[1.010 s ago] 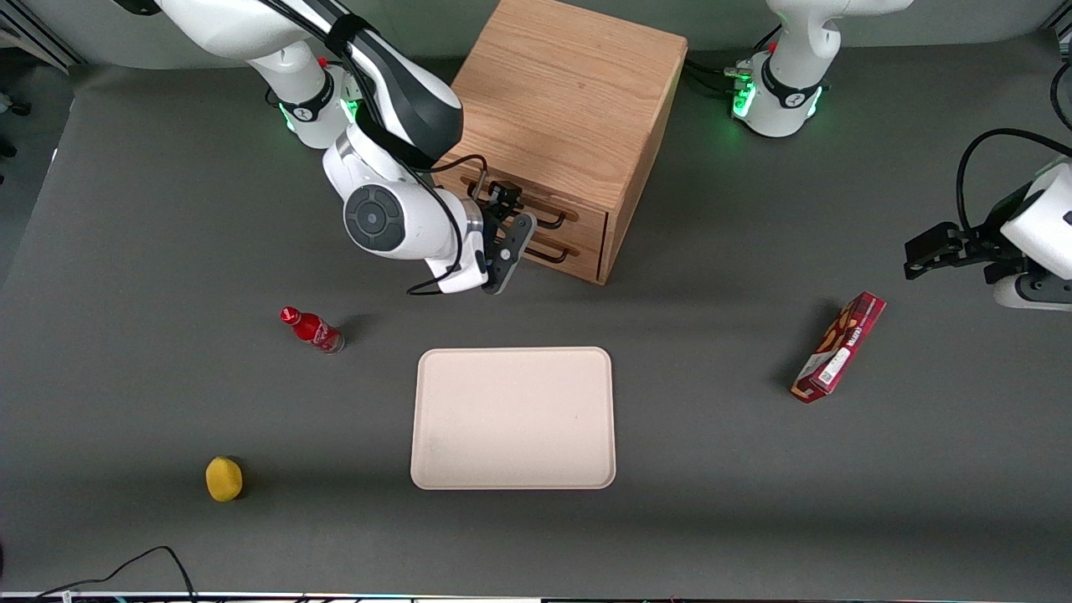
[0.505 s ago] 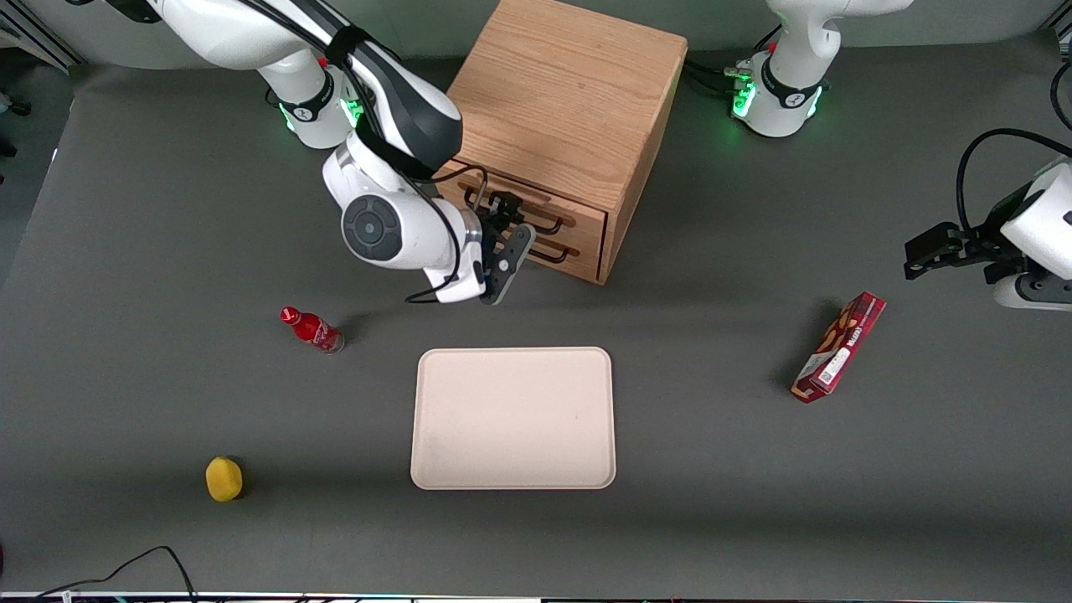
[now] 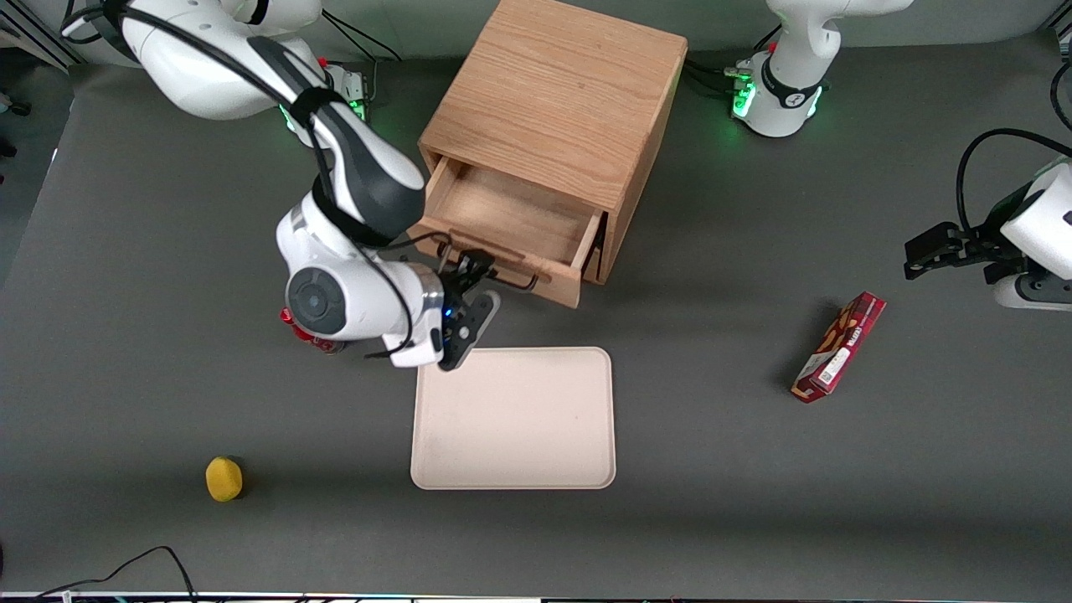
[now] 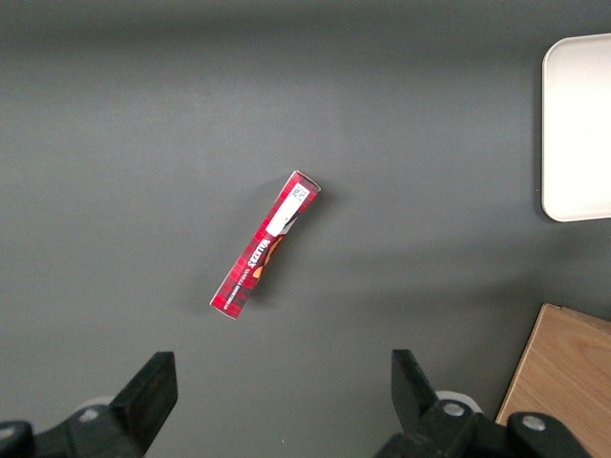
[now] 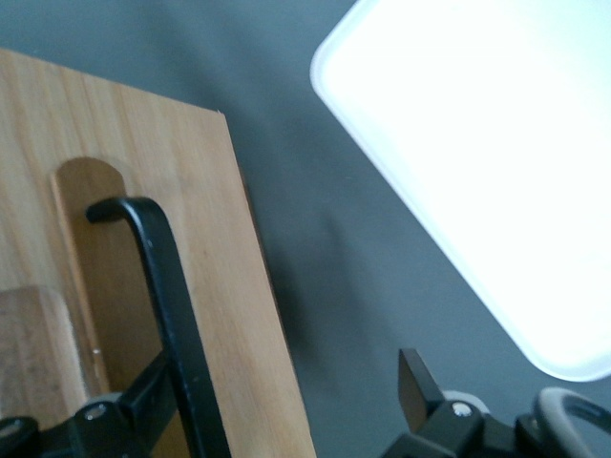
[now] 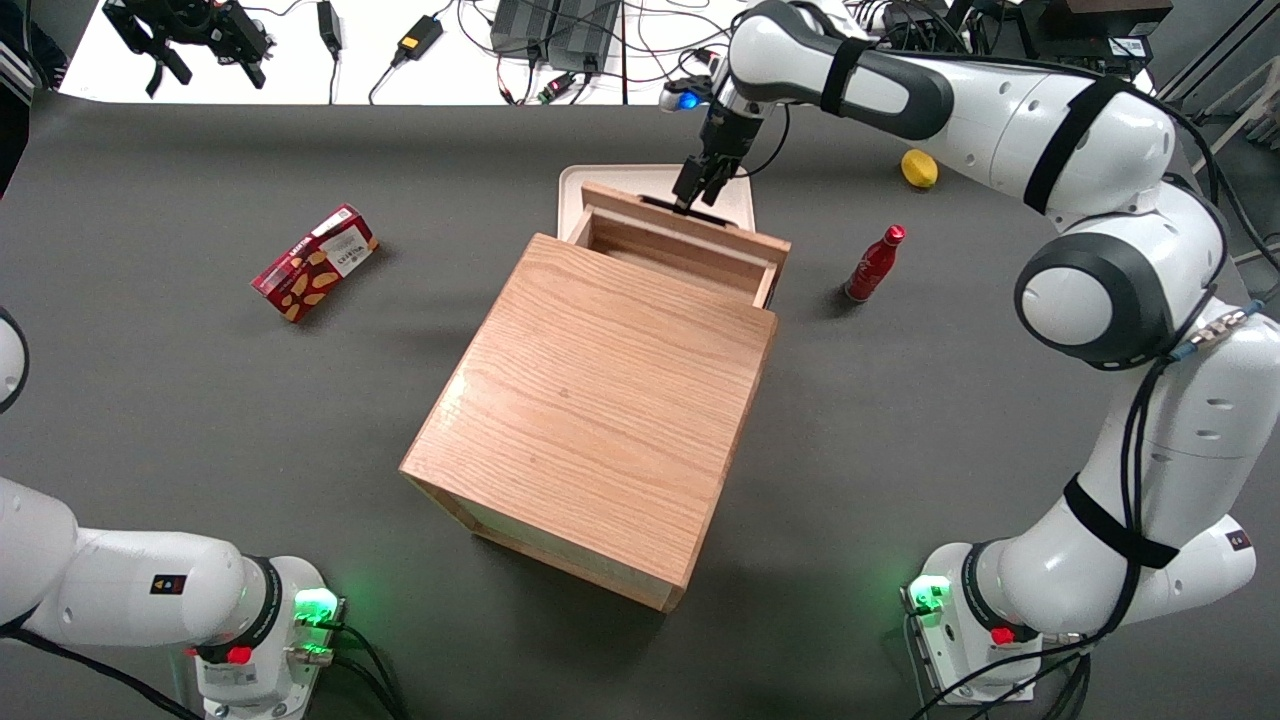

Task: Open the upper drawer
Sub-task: 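Pull the upper drawer outward from the cabinet with the right gripper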

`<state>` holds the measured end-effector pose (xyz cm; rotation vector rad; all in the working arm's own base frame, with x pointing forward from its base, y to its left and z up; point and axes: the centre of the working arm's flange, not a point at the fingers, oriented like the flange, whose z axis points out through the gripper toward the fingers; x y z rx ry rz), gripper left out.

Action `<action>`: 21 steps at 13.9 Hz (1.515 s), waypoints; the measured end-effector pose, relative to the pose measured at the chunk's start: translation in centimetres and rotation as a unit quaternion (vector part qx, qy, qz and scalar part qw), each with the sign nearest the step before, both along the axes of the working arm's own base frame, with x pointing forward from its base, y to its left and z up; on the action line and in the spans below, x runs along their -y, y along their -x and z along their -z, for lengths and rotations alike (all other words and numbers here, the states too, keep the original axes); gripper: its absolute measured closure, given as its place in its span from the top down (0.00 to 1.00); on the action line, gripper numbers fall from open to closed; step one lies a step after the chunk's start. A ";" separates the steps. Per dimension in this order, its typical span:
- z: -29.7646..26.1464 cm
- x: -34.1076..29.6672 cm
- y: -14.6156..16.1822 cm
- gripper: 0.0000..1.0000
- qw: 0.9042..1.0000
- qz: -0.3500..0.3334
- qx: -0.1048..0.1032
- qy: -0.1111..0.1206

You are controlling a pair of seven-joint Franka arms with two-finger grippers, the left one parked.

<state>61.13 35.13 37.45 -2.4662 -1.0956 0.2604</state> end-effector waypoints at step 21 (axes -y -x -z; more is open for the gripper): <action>-1.0 7.7 -9.0 1.00 0.998 -0.003 0.067 -0.005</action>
